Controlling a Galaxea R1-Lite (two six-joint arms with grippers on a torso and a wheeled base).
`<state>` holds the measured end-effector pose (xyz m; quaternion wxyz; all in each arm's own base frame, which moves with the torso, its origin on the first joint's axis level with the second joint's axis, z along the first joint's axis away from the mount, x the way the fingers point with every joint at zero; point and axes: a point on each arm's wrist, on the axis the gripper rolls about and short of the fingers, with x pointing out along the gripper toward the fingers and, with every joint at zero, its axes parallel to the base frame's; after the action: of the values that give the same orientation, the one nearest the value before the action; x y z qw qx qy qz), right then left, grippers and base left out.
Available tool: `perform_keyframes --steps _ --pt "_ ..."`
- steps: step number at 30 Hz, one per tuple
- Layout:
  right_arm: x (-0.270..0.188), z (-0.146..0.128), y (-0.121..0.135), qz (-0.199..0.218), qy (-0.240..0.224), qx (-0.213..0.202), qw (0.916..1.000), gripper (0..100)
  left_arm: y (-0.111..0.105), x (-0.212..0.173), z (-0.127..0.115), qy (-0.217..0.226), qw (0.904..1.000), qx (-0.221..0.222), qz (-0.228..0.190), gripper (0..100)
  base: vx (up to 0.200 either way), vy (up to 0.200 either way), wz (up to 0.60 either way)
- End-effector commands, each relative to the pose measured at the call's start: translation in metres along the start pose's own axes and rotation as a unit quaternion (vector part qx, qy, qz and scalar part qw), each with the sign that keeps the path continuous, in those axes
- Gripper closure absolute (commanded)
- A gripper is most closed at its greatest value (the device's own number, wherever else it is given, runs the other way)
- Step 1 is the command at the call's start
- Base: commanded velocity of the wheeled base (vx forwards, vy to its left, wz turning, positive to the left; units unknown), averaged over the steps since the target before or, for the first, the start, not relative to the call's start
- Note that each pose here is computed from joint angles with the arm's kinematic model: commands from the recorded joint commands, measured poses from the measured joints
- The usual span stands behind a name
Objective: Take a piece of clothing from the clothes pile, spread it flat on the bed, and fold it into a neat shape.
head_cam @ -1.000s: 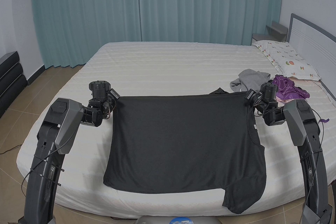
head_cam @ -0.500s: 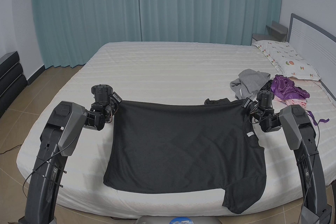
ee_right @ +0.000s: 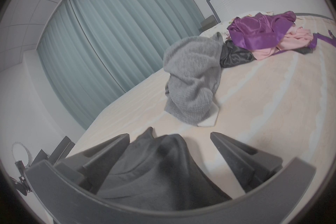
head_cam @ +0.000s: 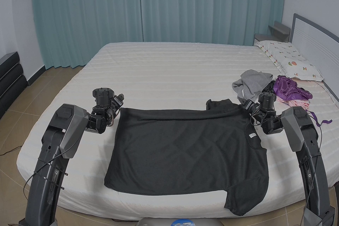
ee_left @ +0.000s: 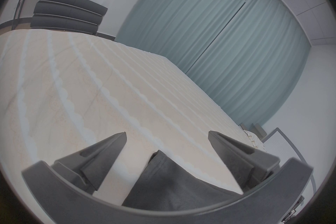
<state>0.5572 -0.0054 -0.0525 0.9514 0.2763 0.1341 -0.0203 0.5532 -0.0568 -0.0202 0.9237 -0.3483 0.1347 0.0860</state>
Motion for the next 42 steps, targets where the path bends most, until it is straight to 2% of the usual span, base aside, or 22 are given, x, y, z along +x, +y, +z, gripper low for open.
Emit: perform_keyframes --steps 1,2,4,9,11,15,19,25,27,30,35,37,39,42 --pt "-0.013 0.033 0.016 0.009 -0.024 0.002 0.9997 0 0.0 -0.005 0.009 -0.001 0.9999 -0.002 0.01 0 0.0 0.0 0.0" --pt "-0.028 0.043 0.021 0.002 -0.013 0.004 0.9999 0 0.0 -0.016 0.02 0.008 0.9996 -0.001 0.026 0 0.0 0.0 0.0" --pt "-0.052 0.05 0.028 -0.004 0.003 0.02 0.9998 0 -0.002 -0.035 0.03 0.027 0.9991 -0.003 0.032 0 0.0 0.0 0.0" --pt "-0.127 0.058 0.049 -0.02 0.038 0.094 0.9947 0 -0.006 -0.1 0.046 0.101 0.9948 -0.006 0.004 0 0.0 0.0 0.0" --pt "-0.159 0.052 0.055 -0.018 0.061 0.107 0.9923 0 -0.006 -0.125 0.048 0.122 0.9926 -0.007 -0.003 0 0.0 0.0 0.0" --pt "-0.214 0.029 0.054 -0.019 0.102 0.106 0.9889 0 0.001 -0.17 0.043 0.157 0.9874 -0.019 -0.004 0 0.0 0.0 0.0" --pt "-0.266 -0.003 0.052 -0.026 0.145 0.103 0.9837 0 0.006 -0.216 0.022 0.198 0.98 -0.02 0.004 0 0.0 0.0 0.0" --pt "-0.303 -0.034 0.045 -0.033 0.181 0.094 0.9783 0 0.015 -0.252 0.005 0.222 0.9744 -0.033 0.016 0 0.0 0.0 0.0" --pt "-0.315 -0.043 0.04 -0.039 0.19 0.103 0.9756 0 0.019 -0.267 0.001 0.231 0.972 -0.038 0.022 0 0.0 0.0 0.0" --pt "-0.331 -0.052 0.033 -0.044 0.188 0.15 0.9695 0 0.022 -0.295 -0.006 0.251 0.9652 -0.067 0.027 0 0.0 0.0 0.0" --pt "-0.337 -0.066 0.026 -0.045 0.193 0.152 0.9684 0 0.025 -0.301 -0.014 0.262 0.9604 -0.087 0.035 0 0.0 0.0 0.0" --pt "-0.341 -0.072 0.021 -0.059 0.208 0.152 0.9644 0 0.028 -0.303 -0.02 0.271 0.9579 -0.086 0.04 0 0.0 0.0 0.0" --pt "-0.341 -0.072 0.02 -0.06 0.208 0.154 0.9639 0 0.038 -0.308 -0.028 0.288 0.9519 -0.086 0.057 0 0.0 0.0 0.0" --pt "-0.341 -0.069 0.021 -0.058 0.203 0.153 0.9654 0 0.045 -0.31 -0.033 0.293 0.95 -0.087 0.065 0 -0.2 0.0 0.0"
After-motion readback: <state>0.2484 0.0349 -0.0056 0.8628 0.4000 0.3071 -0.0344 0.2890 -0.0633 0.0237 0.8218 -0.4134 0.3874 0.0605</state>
